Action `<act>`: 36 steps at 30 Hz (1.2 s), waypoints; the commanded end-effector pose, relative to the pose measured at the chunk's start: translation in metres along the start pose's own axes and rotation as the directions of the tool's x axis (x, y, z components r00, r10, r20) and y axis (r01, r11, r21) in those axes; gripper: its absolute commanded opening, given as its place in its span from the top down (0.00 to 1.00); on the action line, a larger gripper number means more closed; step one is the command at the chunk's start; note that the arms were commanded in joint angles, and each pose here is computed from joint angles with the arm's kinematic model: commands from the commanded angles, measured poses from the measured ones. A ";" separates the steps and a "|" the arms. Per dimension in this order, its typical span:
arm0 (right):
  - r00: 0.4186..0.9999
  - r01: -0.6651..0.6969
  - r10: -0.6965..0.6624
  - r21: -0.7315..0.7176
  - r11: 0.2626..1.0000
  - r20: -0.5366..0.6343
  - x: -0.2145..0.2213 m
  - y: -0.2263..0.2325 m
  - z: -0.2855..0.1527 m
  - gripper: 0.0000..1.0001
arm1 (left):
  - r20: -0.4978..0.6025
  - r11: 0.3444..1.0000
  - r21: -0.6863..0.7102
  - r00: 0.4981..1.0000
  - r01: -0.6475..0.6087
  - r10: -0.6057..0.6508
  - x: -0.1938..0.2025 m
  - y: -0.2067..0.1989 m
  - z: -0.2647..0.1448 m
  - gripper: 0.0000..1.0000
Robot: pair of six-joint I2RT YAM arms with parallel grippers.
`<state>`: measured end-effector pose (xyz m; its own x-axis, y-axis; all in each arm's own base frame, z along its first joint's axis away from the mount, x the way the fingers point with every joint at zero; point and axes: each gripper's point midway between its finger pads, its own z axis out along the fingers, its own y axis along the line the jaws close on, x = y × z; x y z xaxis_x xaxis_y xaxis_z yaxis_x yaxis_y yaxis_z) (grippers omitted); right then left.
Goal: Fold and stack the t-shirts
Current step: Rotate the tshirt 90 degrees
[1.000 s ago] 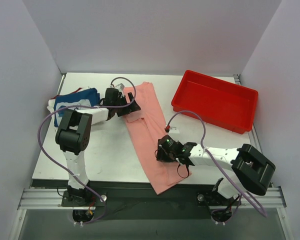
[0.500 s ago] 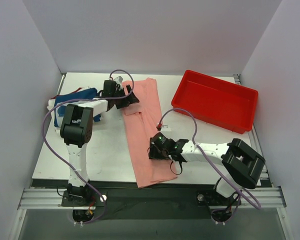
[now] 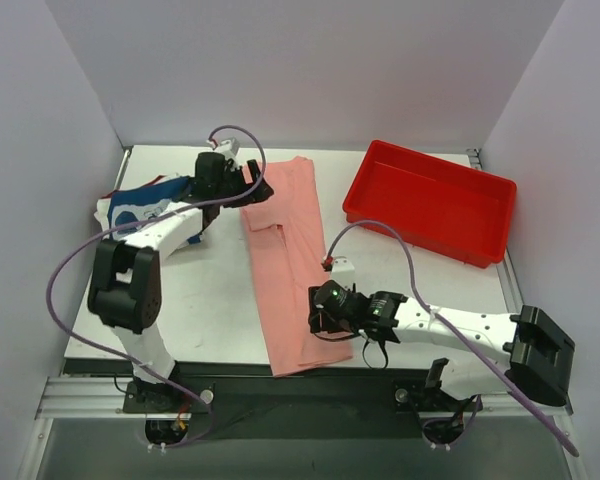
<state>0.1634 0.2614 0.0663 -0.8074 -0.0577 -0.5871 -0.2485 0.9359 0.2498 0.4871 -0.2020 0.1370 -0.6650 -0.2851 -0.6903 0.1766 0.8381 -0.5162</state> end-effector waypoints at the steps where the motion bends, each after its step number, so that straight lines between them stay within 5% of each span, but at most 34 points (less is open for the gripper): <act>1: 0.999 0.039 -0.033 0.162 0.986 -0.040 0.027 -0.051 -0.007 0.45 | 0.094 0.995 -0.021 0.990 -0.101 0.103 0.005 -0.038 -0.048 0.05; 2: 0.999 0.037 -0.030 0.166 0.985 -0.044 0.030 -0.055 -0.009 0.45 | 0.135 0.993 -0.047 0.984 -0.109 0.115 0.005 -0.045 -0.064 0.05; 7: 0.996 0.050 -0.036 0.183 0.982 -0.082 0.050 -0.066 -0.013 0.45 | -0.046 0.974 -0.109 0.980 -0.198 0.194 0.131 -0.050 -0.098 0.05; 14: 0.993 0.062 -0.040 0.207 0.976 -0.107 0.064 -0.077 -0.014 0.46 | -0.178 0.952 -0.182 0.961 -0.244 0.212 0.238 -0.039 -0.146 0.05; 22: 0.992 0.055 -0.027 0.220 0.974 -0.127 0.074 -0.084 -0.014 0.55 | -0.169 0.957 -0.193 0.968 -0.215 0.184 0.267 -0.038 -0.187 0.05; 36: 0.990 0.053 -0.022 0.224 0.973 -0.141 0.082 -0.088 -0.014 0.73 | -0.326 0.989 -0.108 0.943 -0.097 0.057 0.338 -0.028 -0.208 0.12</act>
<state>0.1138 0.1816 0.0093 -0.8712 -0.1222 -0.4755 -0.1795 0.9807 0.0769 0.1222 -0.2188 0.0300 -0.8160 -0.0355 -0.5770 0.1855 0.9292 -0.3196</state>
